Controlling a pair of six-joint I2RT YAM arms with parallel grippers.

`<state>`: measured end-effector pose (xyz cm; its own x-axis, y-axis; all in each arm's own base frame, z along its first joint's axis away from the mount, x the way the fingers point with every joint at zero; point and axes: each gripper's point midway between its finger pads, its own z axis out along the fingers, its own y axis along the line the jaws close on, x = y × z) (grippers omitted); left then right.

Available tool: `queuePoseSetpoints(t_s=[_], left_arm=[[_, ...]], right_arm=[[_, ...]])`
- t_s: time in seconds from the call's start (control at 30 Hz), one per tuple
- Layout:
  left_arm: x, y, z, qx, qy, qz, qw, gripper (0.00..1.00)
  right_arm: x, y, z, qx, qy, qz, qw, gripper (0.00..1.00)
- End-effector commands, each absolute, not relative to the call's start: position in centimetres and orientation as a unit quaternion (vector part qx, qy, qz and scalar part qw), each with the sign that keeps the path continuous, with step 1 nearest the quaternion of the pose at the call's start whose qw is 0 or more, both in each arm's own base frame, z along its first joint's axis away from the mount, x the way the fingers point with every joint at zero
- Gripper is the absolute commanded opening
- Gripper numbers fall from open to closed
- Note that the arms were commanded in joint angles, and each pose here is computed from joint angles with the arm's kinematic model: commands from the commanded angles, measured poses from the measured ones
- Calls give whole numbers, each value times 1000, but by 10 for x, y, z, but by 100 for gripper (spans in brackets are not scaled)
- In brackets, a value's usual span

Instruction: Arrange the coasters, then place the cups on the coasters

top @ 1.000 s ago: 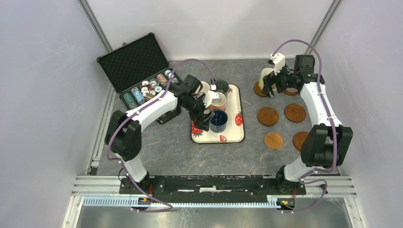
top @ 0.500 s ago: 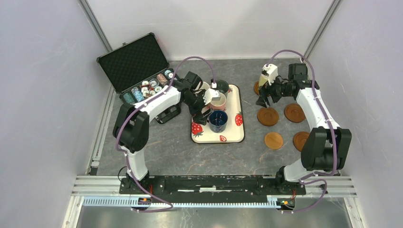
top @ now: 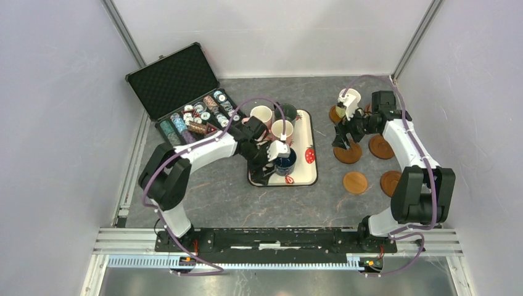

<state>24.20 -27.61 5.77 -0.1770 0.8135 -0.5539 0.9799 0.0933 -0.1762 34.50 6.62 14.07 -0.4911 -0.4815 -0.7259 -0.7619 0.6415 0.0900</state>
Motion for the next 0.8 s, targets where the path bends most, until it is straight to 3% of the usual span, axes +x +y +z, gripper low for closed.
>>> queuePoseSetpoints(t_s=[0.0, 0.13, 0.37, 0.6, 0.77], left_arm=[[217, -304, 80, 614, 704, -291, 208, 88], [204, -326, 77, 620, 691, -296, 226, 87], [236, -375, 72, 555, 726, -300, 273, 83], [272, -417, 81, 465, 766, -325, 303, 90], [265, -432, 98, 486, 737, -352, 313, 92]], right_arm=[[337, 66, 144, -383, 832, 198, 349, 85], [332, 66, 138, -383, 833, 200, 345, 84], [328, 62, 137, -385, 837, 190, 338, 83], [329, 53, 137, -378, 847, 166, 334, 82], [328, 52, 134, -365, 854, 168, 330, 79]])
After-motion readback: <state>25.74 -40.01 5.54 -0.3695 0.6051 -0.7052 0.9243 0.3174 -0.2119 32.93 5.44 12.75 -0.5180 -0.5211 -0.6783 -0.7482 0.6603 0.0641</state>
